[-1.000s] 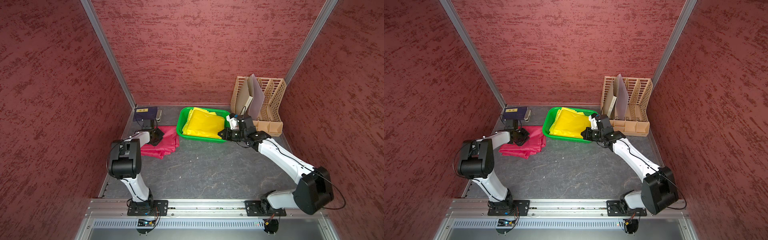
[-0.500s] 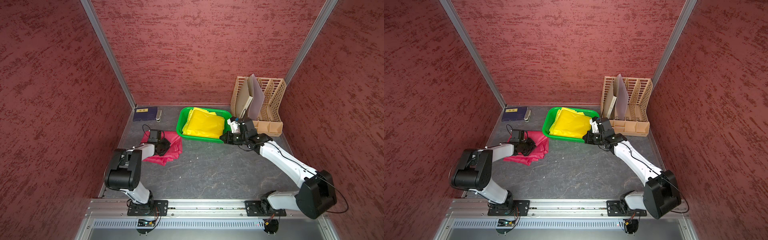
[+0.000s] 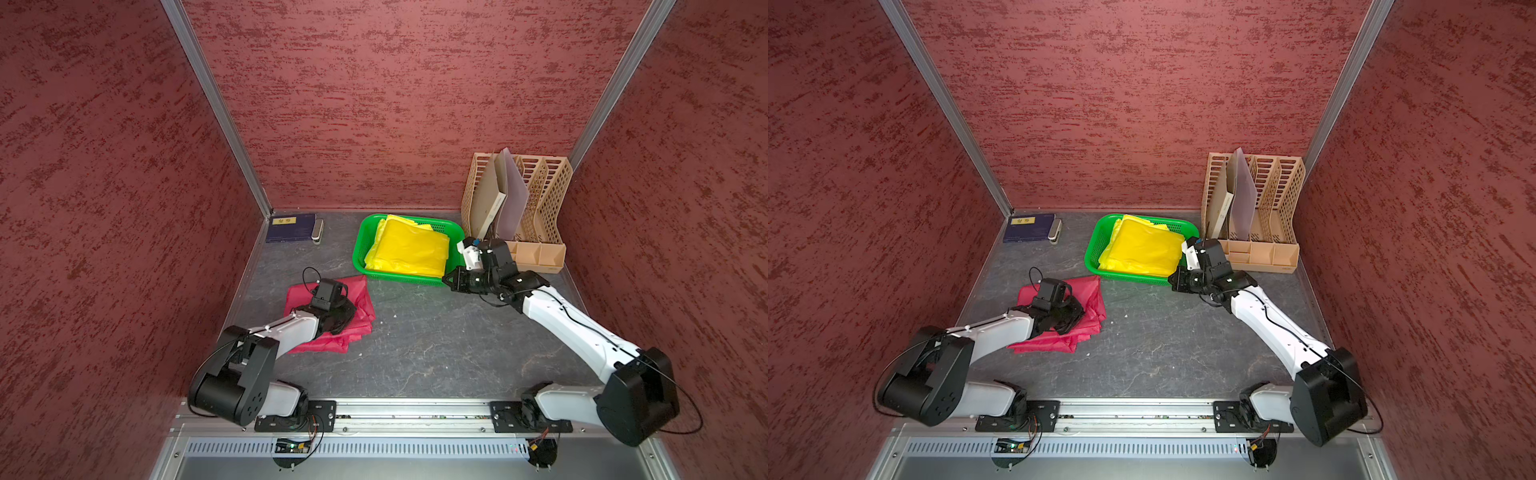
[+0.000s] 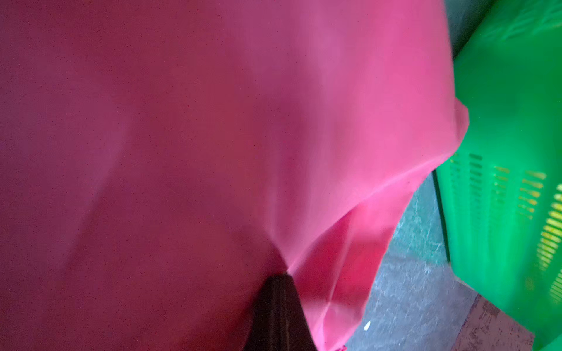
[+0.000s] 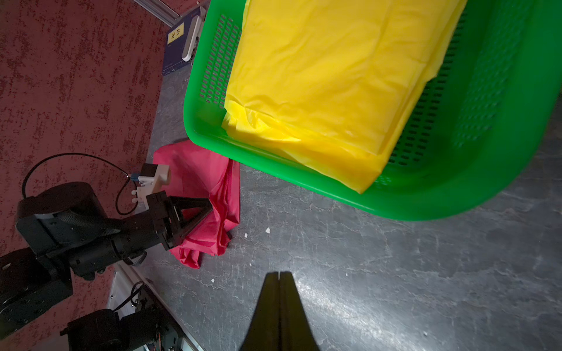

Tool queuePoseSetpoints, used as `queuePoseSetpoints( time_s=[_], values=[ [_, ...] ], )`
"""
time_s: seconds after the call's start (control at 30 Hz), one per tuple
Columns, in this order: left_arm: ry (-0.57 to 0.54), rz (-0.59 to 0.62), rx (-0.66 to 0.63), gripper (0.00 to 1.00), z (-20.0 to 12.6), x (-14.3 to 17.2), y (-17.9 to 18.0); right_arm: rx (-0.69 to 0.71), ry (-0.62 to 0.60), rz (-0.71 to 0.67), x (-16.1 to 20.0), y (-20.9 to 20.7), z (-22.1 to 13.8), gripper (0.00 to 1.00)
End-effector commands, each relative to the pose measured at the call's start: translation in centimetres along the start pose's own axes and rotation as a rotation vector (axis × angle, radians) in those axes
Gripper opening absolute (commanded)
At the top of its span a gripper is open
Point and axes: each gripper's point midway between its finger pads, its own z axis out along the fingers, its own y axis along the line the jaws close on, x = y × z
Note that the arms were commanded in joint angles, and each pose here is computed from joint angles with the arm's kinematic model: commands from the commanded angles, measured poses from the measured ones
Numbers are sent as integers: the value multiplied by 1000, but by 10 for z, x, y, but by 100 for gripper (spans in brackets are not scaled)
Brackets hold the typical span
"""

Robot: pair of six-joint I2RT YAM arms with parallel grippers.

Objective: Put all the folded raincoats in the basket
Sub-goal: Move the raincoat to the center of the board.

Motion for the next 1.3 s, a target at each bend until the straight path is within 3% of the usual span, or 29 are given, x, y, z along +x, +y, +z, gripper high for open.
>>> queuePoseSetpoints(
  time_s=[0.0, 0.17, 0.3, 0.57, 0.67, 0.77, 0.83, 0.93, 1.0, 1.03, 1.13, 1.27],
  values=[
    [48, -37, -184, 0, -5, 32, 54, -3, -12, -25, 1, 2, -4, 2],
    [45, 16, -183, 0, -19, 54, 53, -9, -13, -21, 3, 3, -5, 2],
    [49, 43, -119, 0, -16, 65, 30, -22, -16, -11, 5, 5, -8, 2],
    [117, 232, -41, 0, 10, 110, -48, 6, -29, -18, 12, 2, -26, 5],
    [97, 309, -6, 0, 4, 121, -78, 15, -30, -17, 19, 1, -34, 6],
    [63, 382, 19, 0, -13, 123, -97, 12, -35, -8, 25, 1, -40, 12],
    [49, 439, 26, 2, -28, 121, -104, 6, -40, -2, 28, 1, -44, 24],
    [-5, 565, -8, 26, -54, 111, -110, -19, -43, 11, 34, 3, -46, 40],
    [-46, 621, -57, 74, -73, 98, -109, -38, -34, 14, 38, 6, -45, 47],
    [-66, 632, -80, 84, -81, 92, -107, -44, -25, 14, 40, 8, -44, 50],
    [-112, 636, -86, 99, -107, 76, -104, -64, 8, 2, 45, 16, -36, 54],
    [-146, 530, -30, 100, -128, 50, -84, -64, 78, -11, 55, 26, -11, 56]
  ],
)
